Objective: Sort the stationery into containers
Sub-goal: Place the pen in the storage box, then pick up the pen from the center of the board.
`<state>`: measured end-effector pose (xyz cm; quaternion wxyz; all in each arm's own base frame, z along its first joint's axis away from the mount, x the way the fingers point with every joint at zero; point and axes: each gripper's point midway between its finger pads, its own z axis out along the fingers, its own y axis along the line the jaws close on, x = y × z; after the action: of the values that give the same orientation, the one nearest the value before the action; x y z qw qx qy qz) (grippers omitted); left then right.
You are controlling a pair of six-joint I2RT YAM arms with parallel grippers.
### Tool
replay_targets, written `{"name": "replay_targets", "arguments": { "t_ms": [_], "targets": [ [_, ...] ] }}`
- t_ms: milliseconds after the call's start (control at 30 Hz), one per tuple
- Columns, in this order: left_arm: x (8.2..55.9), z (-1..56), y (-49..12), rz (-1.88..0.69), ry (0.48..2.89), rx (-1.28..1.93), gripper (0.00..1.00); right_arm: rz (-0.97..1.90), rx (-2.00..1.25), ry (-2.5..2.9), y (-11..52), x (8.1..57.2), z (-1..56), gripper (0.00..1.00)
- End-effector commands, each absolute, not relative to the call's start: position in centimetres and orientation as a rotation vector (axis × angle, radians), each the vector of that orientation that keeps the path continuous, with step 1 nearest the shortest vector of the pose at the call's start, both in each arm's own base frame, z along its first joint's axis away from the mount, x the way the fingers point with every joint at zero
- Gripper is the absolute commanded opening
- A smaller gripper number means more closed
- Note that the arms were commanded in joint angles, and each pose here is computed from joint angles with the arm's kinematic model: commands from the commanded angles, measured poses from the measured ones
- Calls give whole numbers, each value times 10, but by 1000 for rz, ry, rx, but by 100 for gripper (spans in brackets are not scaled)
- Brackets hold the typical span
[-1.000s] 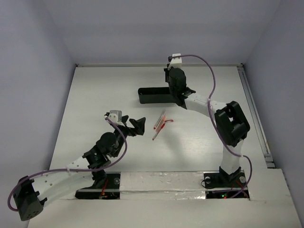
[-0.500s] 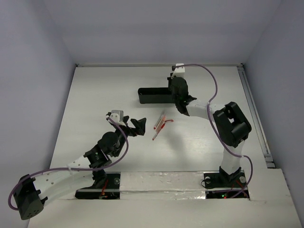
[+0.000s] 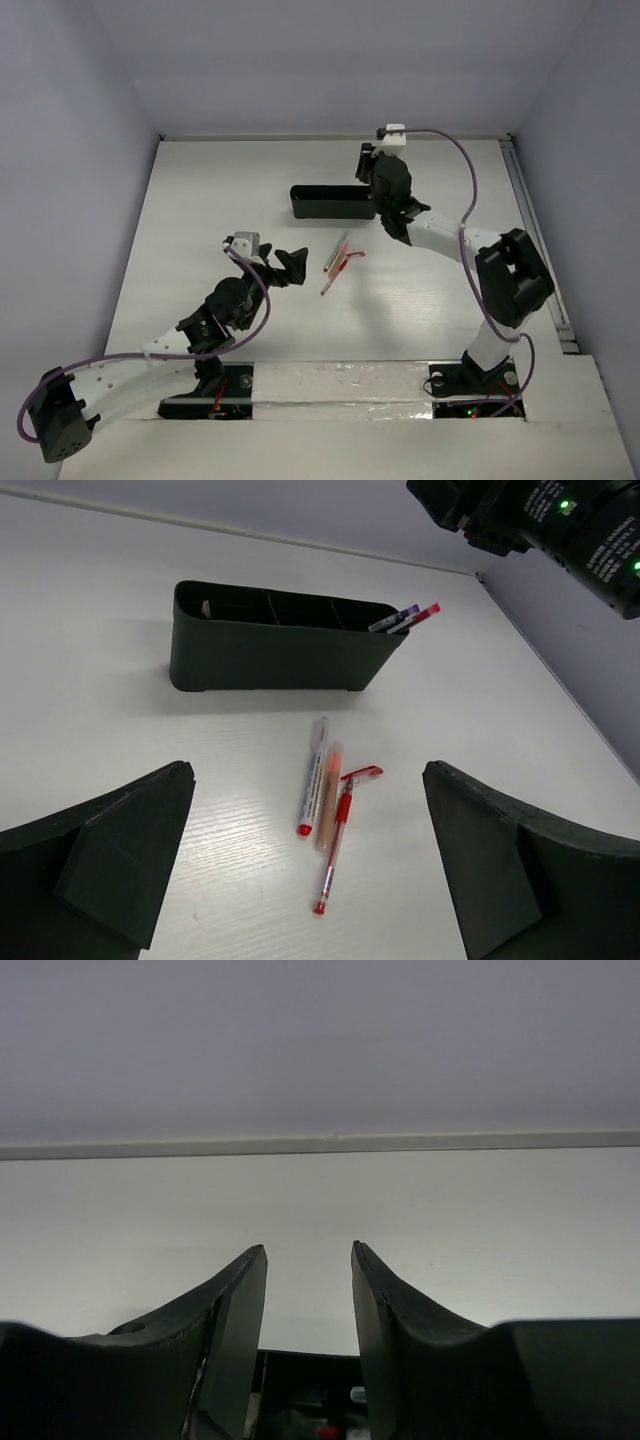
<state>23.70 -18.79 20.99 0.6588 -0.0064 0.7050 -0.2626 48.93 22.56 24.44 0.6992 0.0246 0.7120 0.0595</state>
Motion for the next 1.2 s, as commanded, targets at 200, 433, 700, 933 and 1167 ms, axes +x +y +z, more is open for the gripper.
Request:
{"name": "replay_targets", "arguments": {
  "t_ms": [200, 433, 700, 933, 1167],
  "targets": [
    [237, 238, -188, -649, 1522, -53, 99, 251, 26, 1649, 225, 454, 259, 36],
    [236, 240, -188, -651, 1518, -56, 99, 507, -221, 1999, 272, 400, 197, 5],
    [237, 239, -188, -649, 1521, -57, 99, 516, -240, 2269, 289, 352, 112, 33],
    [237, 238, -189, -649, 1525, -53, 99, 470, -202, 2382, 288, 345, 76, 40],
    [236, 239, -188, -650, 1523, -51, 99, 424, -166, 2439, 284, 339, 52, 40]
  ]
}}
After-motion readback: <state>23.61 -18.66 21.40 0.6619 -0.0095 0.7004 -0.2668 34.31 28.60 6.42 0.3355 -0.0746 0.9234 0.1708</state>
